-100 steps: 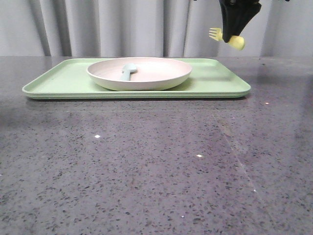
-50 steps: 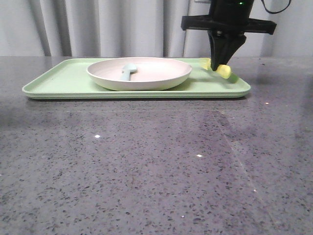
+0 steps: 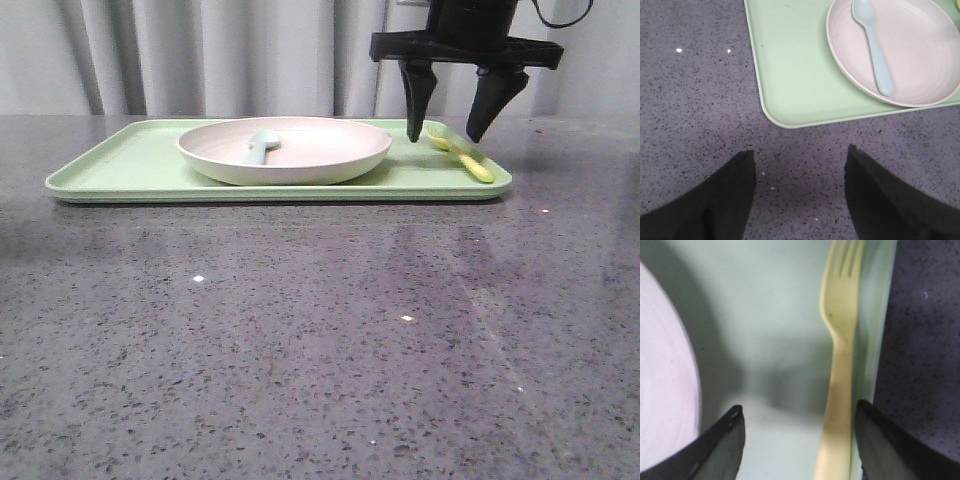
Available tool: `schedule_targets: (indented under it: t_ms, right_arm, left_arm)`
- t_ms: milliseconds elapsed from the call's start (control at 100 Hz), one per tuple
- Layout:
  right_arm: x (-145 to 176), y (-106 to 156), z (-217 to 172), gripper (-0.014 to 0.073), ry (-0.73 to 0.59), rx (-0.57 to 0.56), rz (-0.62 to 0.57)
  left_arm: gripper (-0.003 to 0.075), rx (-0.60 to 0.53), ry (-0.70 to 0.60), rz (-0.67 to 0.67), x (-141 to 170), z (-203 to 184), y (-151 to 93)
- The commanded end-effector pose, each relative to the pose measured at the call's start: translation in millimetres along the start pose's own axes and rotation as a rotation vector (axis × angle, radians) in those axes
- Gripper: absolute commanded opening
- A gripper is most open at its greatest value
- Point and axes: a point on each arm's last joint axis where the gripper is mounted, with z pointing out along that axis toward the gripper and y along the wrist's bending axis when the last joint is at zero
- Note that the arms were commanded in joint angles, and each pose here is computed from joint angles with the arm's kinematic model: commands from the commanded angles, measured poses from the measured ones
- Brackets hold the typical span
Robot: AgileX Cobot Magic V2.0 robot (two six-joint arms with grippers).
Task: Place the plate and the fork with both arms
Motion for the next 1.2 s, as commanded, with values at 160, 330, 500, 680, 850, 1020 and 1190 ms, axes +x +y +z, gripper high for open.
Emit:
schedule_targets:
  t_ms: [160, 330, 500, 680, 850, 1020, 1190]
  right_arm:
    - [0, -9, -70, 0.0487, -0.116, 0.011, -0.001]
    - [3, -9, -91, 0.0487, -0.156, 0.002, 0.001]
    - [11, -10, -120, 0.0487, -0.212, -0.012, -0.001]
    - [29, -16, -156, 0.0487, -0.304, 0.005, -0.01]
    - [55, -22, -190, 0.0487, -0.423, -0.012, -0.017]
    - [90, -32, -210, 0.0487, -0.525, -0.009, -0.031]
    - [131, -44, -219, 0.0487, -0.609, 0.008, -0.047]
  left_arm:
    - [0.0386, 0.028, -0.099, 0.003, -10, -12, -5]
    - [0.0386, 0.03, -0.129, 0.001, -12, -11, -5]
    - [0.0386, 0.032, -0.17, -0.002, -7, -10, -3]
    - [0.0386, 0.041, -0.268, -0.006, 2, -15, 0]
    - [0.0386, 0.046, -0.355, -0.004, 10, -22, 2]
    - [0.0328, 0.021, -0.39, 0.006, 19, -28, 8]
    - [0.0291, -0.047, -0.412, -0.04, 22, -34, 24]
